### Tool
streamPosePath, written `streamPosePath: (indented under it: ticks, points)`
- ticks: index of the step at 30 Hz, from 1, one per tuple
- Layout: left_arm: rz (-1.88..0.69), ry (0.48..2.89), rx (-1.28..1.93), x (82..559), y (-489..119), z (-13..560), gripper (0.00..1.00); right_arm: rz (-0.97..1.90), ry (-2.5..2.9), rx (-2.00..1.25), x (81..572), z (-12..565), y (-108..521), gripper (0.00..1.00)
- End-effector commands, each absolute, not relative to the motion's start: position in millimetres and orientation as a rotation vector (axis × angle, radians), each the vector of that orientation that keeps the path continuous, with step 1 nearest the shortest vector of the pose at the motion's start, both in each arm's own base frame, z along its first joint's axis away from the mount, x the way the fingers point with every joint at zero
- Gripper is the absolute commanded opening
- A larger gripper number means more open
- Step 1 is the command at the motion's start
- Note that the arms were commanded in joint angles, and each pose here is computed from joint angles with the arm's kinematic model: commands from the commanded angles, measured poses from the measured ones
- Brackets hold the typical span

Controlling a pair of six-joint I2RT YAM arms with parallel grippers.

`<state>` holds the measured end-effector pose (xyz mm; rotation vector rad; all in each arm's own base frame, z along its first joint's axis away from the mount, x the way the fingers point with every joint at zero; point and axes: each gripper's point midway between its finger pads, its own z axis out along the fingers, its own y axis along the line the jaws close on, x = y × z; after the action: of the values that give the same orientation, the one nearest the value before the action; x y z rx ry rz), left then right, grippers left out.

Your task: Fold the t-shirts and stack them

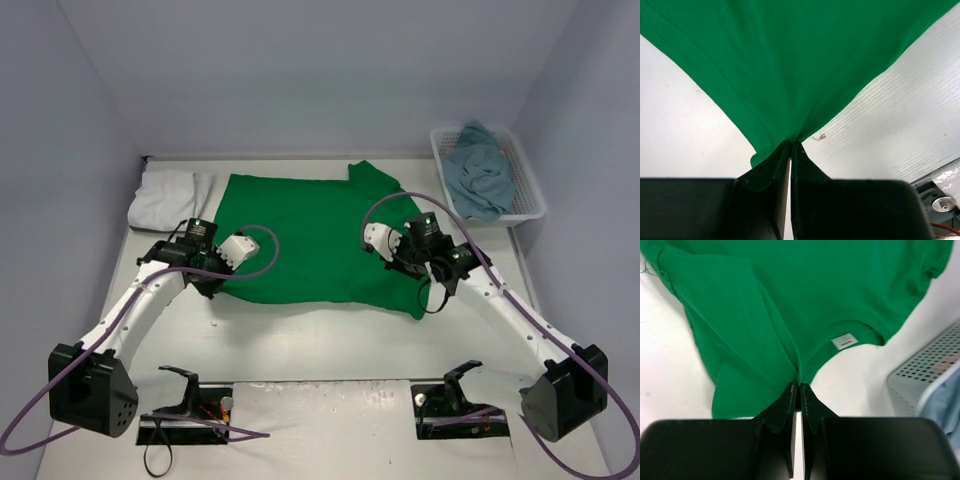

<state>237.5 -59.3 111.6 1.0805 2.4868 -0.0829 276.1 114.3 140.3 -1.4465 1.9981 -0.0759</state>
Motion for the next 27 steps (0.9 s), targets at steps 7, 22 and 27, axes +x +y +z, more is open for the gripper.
streamPosePath:
  ticks: [7,22,27]
  points:
    - [-0.060,2.451,1.063,262,-63,122,0.00,-0.100,1.870,-1.365,352,189,117,0.00]
    - [0.178,2.438,0.829,351,-45,118,0.03,-0.109,1.886,-1.334,407,179,107,0.00]
    - [0.240,2.450,0.727,380,-30,115,0.02,-0.129,1.894,-1.299,428,179,101,0.00]
